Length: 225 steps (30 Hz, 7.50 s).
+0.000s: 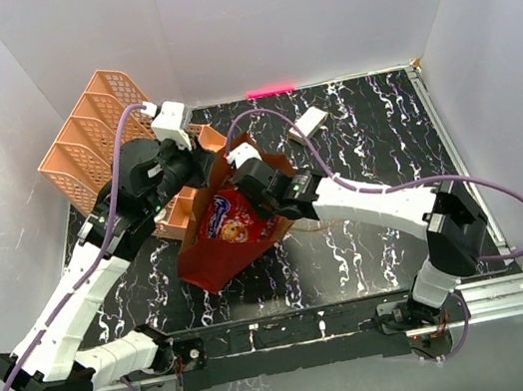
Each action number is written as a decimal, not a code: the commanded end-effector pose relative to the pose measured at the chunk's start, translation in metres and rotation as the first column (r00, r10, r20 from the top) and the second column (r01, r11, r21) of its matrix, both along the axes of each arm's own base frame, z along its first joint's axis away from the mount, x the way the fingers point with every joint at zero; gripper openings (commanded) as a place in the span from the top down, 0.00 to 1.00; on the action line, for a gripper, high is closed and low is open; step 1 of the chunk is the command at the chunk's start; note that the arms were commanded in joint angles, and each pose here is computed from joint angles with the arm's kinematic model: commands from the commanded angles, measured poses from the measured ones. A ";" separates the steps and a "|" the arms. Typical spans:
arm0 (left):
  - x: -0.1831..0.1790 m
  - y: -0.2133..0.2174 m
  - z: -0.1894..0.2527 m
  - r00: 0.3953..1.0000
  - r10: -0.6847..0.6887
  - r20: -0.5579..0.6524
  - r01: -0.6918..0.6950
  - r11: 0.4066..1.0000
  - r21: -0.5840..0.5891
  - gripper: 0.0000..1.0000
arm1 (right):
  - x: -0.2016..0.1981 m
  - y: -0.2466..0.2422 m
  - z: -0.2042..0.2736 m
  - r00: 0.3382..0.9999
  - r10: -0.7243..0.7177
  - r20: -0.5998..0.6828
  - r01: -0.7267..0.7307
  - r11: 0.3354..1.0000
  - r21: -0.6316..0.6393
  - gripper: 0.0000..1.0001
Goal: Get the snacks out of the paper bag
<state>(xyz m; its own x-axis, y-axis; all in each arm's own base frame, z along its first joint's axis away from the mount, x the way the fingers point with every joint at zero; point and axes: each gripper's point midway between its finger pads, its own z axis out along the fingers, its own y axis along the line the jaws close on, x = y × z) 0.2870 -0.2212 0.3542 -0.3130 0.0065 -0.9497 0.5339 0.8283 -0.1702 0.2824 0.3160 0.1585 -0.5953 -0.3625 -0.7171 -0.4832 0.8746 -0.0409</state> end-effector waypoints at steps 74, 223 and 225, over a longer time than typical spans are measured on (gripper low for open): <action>0.009 0.001 0.021 0.998 0.056 0.028 -0.054 0.998 -0.042 1.00 | 0.125 -0.384 0.154 0.465 -0.852 0.240 0.720 0.522 0.458 0.92; -0.138 -0.084 0.043 0.726 -0.680 0.103 0.626 0.592 -0.507 1.00 | -0.135 0.004 -0.009 0.993 -0.053 0.110 -0.009 0.867 0.498 0.34; -0.141 -0.084 0.045 0.713 -0.692 0.112 0.633 0.567 -0.527 1.00 | -0.132 0.009 -0.015 0.989 -0.026 0.143 -0.042 0.892 0.450 0.32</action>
<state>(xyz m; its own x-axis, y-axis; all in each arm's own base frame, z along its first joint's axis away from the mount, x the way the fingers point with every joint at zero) 0.1645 -0.3095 0.3739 -0.5221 -0.1553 -0.8386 0.8312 0.1275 -0.5411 0.1367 0.2989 0.1199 -0.5952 0.0126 -0.8035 -0.4196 0.8479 0.3241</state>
